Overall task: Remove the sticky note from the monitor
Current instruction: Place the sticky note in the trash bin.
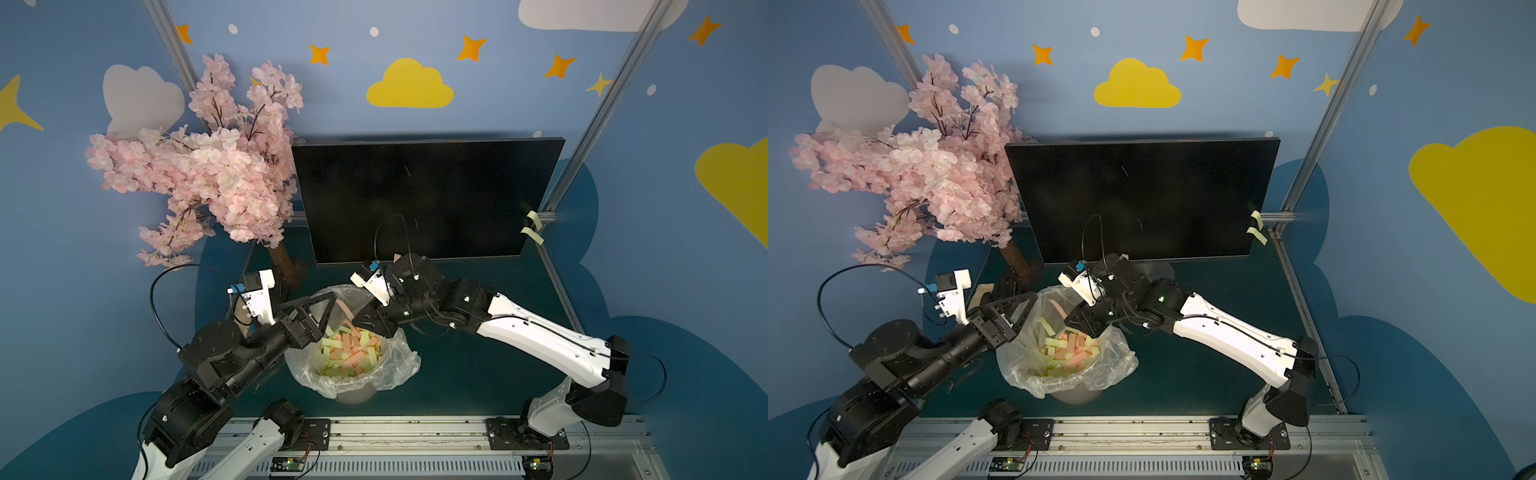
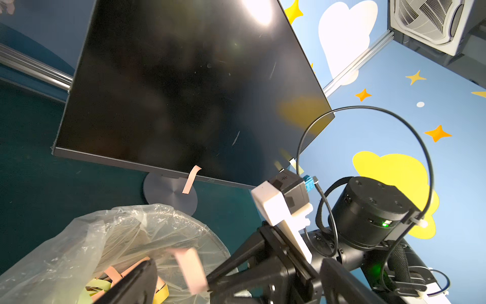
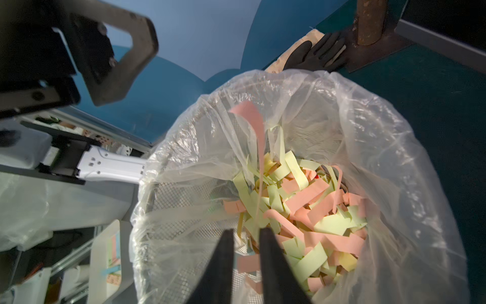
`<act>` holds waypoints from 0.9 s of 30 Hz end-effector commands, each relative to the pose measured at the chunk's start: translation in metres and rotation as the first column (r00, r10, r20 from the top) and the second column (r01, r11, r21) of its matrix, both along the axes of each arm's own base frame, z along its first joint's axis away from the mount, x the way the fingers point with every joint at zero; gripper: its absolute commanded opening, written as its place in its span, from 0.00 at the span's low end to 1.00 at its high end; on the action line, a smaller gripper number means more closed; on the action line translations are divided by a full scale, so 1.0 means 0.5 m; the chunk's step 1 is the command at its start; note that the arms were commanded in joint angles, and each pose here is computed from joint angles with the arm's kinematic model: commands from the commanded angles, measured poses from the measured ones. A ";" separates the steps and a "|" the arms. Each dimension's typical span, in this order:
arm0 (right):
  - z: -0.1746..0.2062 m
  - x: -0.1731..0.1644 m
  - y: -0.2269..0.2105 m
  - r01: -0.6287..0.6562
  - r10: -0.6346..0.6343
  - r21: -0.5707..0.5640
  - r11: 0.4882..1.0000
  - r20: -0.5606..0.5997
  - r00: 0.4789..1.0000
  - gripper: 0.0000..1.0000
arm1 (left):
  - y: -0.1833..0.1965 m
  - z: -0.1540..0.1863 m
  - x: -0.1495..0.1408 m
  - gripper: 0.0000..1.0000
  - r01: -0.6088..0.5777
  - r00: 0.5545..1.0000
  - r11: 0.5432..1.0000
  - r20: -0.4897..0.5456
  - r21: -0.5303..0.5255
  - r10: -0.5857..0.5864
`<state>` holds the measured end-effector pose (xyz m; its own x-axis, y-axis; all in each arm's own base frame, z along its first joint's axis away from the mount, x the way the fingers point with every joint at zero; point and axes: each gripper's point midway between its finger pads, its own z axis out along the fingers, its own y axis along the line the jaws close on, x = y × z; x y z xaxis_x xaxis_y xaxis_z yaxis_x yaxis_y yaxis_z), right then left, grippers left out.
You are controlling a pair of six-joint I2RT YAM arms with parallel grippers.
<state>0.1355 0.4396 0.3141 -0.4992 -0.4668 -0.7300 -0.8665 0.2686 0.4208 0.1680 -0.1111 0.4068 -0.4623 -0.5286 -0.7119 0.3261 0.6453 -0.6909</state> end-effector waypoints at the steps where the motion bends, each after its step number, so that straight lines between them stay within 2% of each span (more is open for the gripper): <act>1: 0.018 -0.007 0.001 -0.010 0.010 -0.003 1.000 0.027 1.000 0.42 | 0.008 -0.009 0.002 1.00 -0.022 1.000 1.000 -0.003 0.009 0.022; 4: 0.027 -0.005 0.004 -0.009 0.008 0.010 1.000 0.035 0.999 0.47 | 0.009 -0.007 0.001 1.00 -0.022 1.000 1.000 0.003 0.011 0.022; 11: 0.058 0.007 -0.004 0.017 -0.021 0.056 0.998 0.073 0.997 0.49 | 0.008 -0.007 0.004 1.00 -0.024 1.000 1.000 0.004 0.014 0.024; 20: 0.112 0.086 -0.067 0.175 -0.194 0.185 0.967 0.089 0.977 0.62 | -0.011 0.002 0.014 1.00 0.009 1.000 1.000 0.014 0.014 -0.009; 23: 0.113 0.120 -0.102 0.248 -0.270 0.199 0.948 0.093 0.958 0.72 | -0.021 0.007 0.019 1.00 0.026 0.999 1.000 0.020 0.015 -0.026; 27: 0.116 0.159 -0.146 0.342 -0.368 0.226 0.912 0.085 0.926 0.95 | -0.037 0.014 0.027 1.00 0.053 0.998 0.998 0.024 0.019 -0.054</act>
